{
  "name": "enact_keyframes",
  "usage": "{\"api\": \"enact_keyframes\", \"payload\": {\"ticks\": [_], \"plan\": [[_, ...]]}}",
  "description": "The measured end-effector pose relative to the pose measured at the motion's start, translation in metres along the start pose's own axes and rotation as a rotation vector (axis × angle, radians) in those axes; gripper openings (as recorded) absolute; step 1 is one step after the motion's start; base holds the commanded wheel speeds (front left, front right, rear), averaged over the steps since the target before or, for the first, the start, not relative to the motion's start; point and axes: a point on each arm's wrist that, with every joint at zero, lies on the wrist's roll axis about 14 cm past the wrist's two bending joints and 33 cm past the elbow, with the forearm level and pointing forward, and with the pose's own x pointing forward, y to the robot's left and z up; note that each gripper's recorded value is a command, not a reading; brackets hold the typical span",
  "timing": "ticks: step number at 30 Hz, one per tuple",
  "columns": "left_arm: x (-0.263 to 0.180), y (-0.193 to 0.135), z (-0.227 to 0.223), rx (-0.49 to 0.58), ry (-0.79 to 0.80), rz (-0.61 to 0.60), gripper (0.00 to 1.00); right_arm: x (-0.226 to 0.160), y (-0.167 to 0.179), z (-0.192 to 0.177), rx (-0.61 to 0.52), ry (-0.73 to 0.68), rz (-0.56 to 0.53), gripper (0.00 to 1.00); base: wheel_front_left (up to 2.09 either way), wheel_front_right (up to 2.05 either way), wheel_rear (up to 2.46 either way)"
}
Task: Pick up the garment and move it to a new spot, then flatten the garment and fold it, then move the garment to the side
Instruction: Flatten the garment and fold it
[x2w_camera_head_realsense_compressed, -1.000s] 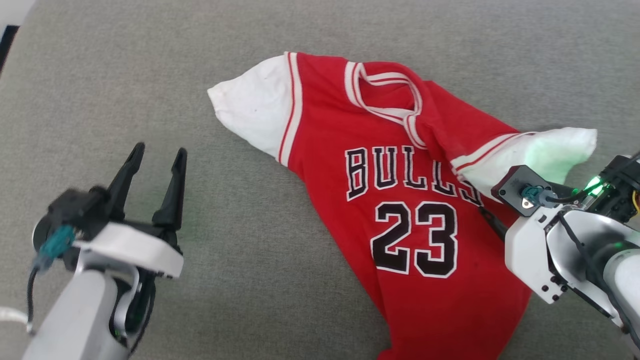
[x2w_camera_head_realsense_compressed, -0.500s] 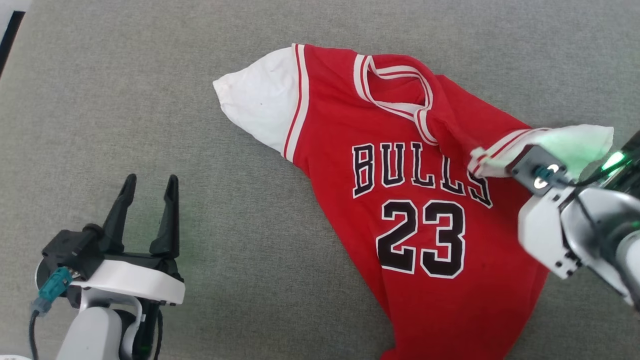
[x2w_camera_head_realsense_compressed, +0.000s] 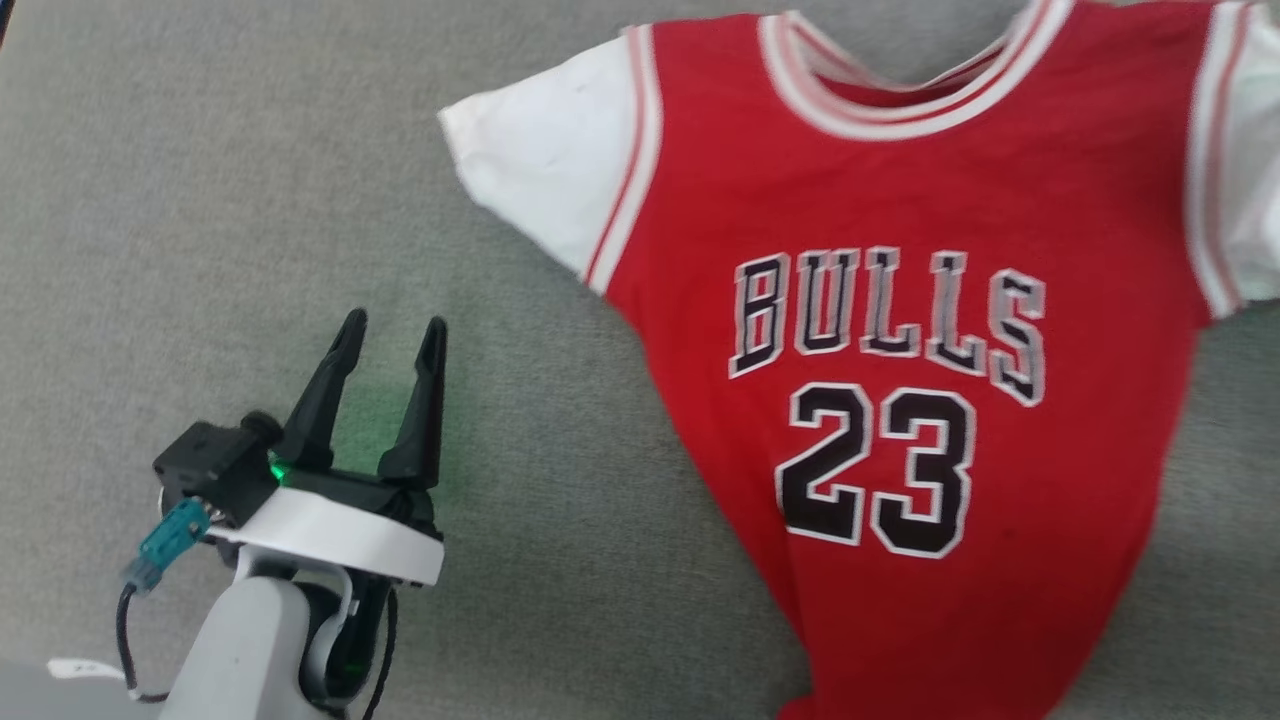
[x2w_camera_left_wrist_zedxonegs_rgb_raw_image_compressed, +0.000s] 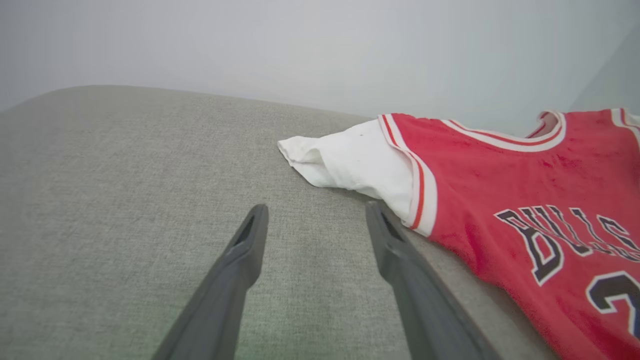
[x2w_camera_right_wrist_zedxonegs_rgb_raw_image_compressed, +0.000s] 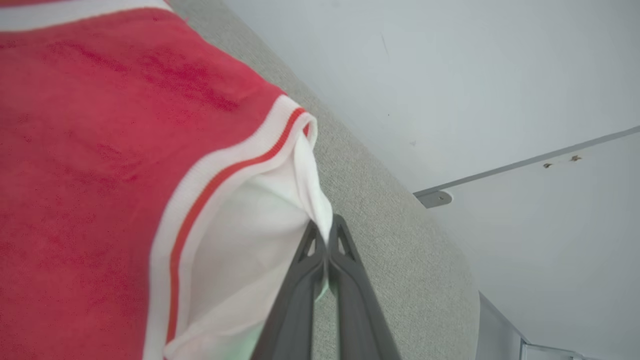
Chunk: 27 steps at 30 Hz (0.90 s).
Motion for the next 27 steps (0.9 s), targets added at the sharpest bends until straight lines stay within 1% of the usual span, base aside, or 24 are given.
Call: {"api": "enact_keyframes", "payload": {"ticks": [5, 7, 10, 11, 12, 13, 14, 15, 16, 21, 23, 26, 27], "plan": [[0.003, 0.005, -0.008, -0.015, 0.027, 0.012, 1.00, 0.040, -0.013, -0.020, 0.070, 0.085, -0.049, 0.00, 0.00, 0.00, 0.00], [0.004, 0.009, -0.011, -0.014, 0.038, 0.021, 1.00, 0.056, -0.009, -0.029, 0.118, 0.112, -0.047, 0.00, 0.00, 0.00, 0.00], [0.003, 0.019, -0.015, -0.006, 0.053, 0.044, 1.00, 0.075, 0.003, -0.038, 0.155, 0.132, -0.039, 0.00, 0.00, 0.00, 0.00], [0.002, 0.022, -0.017, -0.001, 0.060, 0.051, 1.00, 0.081, 0.007, -0.040, 0.172, 0.133, -0.036, 0.05, 0.00, 0.00, 0.00], [0.001, 0.024, -0.018, 0.002, 0.064, 0.057, 1.00, 0.085, 0.011, -0.041, 0.180, 0.130, -0.034, 0.25, 0.00, 0.00, 0.00], [0.001, 0.027, -0.018, 0.006, 0.066, 0.062, 1.00, 0.088, 0.014, -0.043, 0.181, 0.128, -0.034, 0.31, 0.00, 0.00, 0.00], [0.002, 0.028, -0.017, 0.010, 0.065, 0.063, 1.00, 0.090, 0.015, -0.042, 0.185, 0.122, -0.037, 0.60, 0.00, 0.00, 0.00], [0.004, 0.029, -0.016, 0.013, 0.062, 0.061, 1.00, 0.090, 0.013, -0.042, 0.193, 0.115, -0.043, 0.98, 0.00, 0.00, 0.00], [0.006, 0.027, -0.015, 0.013, 0.058, 0.055, 1.00, 0.089, 0.011, -0.042, 0.204, 0.106, -0.051, 1.00, 0.00, 0.00, 0.00], [0.012, 0.016, -0.009, 0.024, 0.038, 0.009, 1.00, 0.074, -0.007, -0.035, 0.210, 0.034, -0.103, 1.00, 0.00, 0.00, 0.00], [0.012, 0.013, -0.006, 0.032, 0.031, -0.009, 1.00, 0.063, -0.019, -0.028, 0.219, -0.019, -0.128, 1.00, 0.00, 0.00, 0.00], [0.016, 0.006, 0.004, 0.057, 0.009, -0.050, 1.00, 0.041, -0.031, -0.012, 0.259, -0.136, -0.156, 1.00, 0.00, 0.00, 0.00], [0.016, 0.006, 0.004, 0.057, 0.009, -0.050, 1.00, 0.041, -0.031, -0.012, 0.259, -0.136, -0.156, 1.00, 0.00, 0.00, 0.00]]}}
